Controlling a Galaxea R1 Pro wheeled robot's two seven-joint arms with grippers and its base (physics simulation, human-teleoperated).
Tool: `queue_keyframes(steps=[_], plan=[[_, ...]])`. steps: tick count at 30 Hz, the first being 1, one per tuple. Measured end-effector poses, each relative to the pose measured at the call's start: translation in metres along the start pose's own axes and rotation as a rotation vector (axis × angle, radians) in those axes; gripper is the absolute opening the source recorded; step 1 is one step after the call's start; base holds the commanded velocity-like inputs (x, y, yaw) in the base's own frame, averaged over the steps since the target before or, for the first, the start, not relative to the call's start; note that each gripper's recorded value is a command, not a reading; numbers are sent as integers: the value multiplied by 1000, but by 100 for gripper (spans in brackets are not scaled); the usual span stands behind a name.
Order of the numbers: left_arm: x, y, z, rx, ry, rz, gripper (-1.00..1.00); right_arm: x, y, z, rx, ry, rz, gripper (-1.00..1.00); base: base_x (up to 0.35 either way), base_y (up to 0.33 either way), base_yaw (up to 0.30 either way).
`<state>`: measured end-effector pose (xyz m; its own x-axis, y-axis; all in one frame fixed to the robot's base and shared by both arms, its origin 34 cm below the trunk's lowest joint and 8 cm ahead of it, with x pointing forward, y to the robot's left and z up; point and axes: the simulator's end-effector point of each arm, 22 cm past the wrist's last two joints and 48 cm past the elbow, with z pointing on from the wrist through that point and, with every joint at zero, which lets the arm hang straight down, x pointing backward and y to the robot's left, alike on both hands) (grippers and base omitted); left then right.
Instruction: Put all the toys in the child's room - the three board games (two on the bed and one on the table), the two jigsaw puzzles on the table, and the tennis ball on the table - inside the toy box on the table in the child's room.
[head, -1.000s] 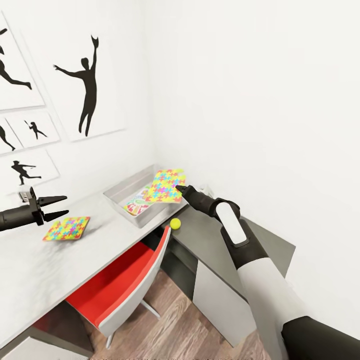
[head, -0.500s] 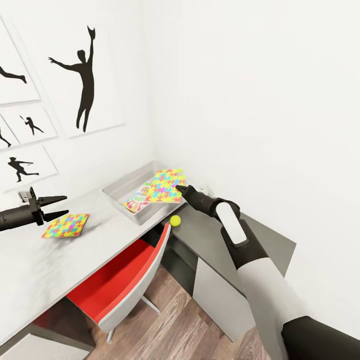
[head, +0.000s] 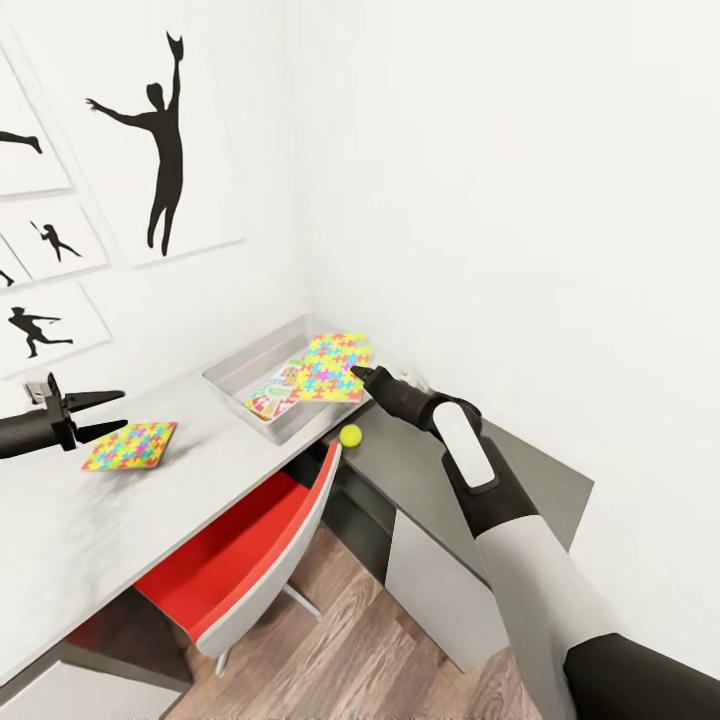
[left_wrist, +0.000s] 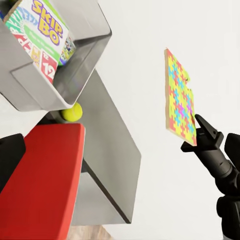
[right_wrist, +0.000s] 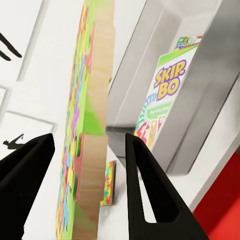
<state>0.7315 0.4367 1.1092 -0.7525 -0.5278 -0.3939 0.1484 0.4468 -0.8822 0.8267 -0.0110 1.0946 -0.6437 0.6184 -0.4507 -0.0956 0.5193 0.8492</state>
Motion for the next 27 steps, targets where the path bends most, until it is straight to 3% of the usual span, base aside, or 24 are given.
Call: queue_keyframes(steps=[10,18,27], plan=[[-8,11,-17,-38,-10,4,100,4,-9,4,7,7,9,-100,0,0,0],[-5,-5,-15,57,2,0,100,7,-17,7,13,14,17,-100,0,0,0],[-1,-3,-8,76,13,-6,100,-6,-2,7,-20,-14,-3,-100,0,0,0]])
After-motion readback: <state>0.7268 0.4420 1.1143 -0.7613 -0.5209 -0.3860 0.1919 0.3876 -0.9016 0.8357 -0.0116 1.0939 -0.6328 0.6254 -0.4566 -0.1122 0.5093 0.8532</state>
